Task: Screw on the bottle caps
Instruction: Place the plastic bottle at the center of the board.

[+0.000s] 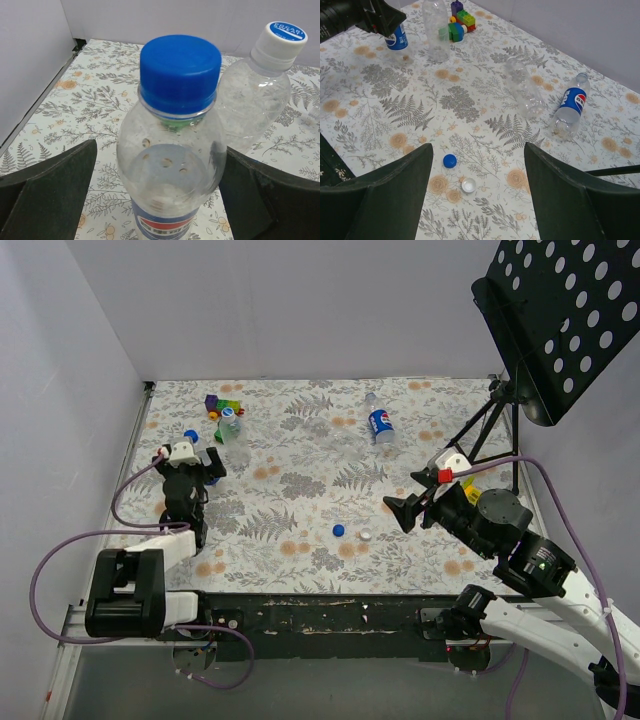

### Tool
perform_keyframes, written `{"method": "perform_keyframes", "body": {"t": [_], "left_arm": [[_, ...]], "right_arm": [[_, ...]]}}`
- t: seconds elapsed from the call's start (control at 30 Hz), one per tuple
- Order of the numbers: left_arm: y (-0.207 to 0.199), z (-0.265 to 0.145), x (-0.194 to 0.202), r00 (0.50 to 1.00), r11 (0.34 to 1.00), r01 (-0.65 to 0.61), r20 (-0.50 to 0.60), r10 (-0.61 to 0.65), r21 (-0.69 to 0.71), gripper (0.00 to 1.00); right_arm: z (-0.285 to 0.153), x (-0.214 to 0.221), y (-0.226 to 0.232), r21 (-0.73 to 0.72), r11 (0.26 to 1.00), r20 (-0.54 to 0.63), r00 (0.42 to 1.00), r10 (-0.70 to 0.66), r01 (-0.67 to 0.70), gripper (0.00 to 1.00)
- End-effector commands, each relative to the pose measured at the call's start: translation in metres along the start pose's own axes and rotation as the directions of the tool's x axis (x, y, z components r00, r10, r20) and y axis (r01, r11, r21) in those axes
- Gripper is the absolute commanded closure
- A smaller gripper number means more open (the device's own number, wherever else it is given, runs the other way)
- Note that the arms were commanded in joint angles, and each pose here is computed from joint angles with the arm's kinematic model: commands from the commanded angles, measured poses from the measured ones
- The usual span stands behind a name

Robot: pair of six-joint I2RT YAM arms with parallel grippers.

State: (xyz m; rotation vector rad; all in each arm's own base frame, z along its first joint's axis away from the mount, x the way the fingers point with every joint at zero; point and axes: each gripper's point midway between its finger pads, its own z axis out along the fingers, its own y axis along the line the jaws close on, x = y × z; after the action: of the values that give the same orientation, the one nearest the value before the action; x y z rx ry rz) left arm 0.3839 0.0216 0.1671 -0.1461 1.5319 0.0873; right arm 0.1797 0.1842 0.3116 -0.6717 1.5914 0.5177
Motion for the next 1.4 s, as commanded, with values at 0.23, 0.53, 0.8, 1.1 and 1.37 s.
{"method": "perform_keyframes", "body": {"t": [0.23, 0.53, 0.8, 1.1, 1.37], "left_arm": [[0.007, -0.021, -0.009, 0.994, 0.994, 0.090, -0.056, -0.094, -0.056, 0.02], [0.001, -0.051, -0.035, 0.948, 0.956, 0.279, -0.130, -0.289, -0.095, 0.02], [0.005, -0.095, -0.065, 0.879, 0.885, 0.399, -0.176, -0.443, -0.238, 0.02], [-0.028, -0.130, -0.093, 0.901, 0.931, 0.365, -0.246, -0.357, -0.016, 0.02], [-0.068, -0.146, -0.100, 0.924, 0.895, 0.372, -0.195, -0.330, 0.247, 0.02]], "right_arm": [[-0.001, 0.005, 0.012, -0.068, 0.997, -0.017, 1.000, 0.019, -0.020, 0.18], [0.018, 0.038, 0.024, -0.075, 0.993, -0.202, 0.977, 0.072, -0.089, 0.13], [0.057, 0.071, 0.031, -0.054, 0.992, -0.426, 0.901, 0.081, -0.115, 0.07], [0.132, 0.058, 0.006, -0.059, 0.973, -0.441, 0.881, 0.175, -0.223, 0.02], [0.208, 0.085, -0.073, 0.008, 0.991, -0.532, 0.838, 0.120, -0.137, 0.09]]}}
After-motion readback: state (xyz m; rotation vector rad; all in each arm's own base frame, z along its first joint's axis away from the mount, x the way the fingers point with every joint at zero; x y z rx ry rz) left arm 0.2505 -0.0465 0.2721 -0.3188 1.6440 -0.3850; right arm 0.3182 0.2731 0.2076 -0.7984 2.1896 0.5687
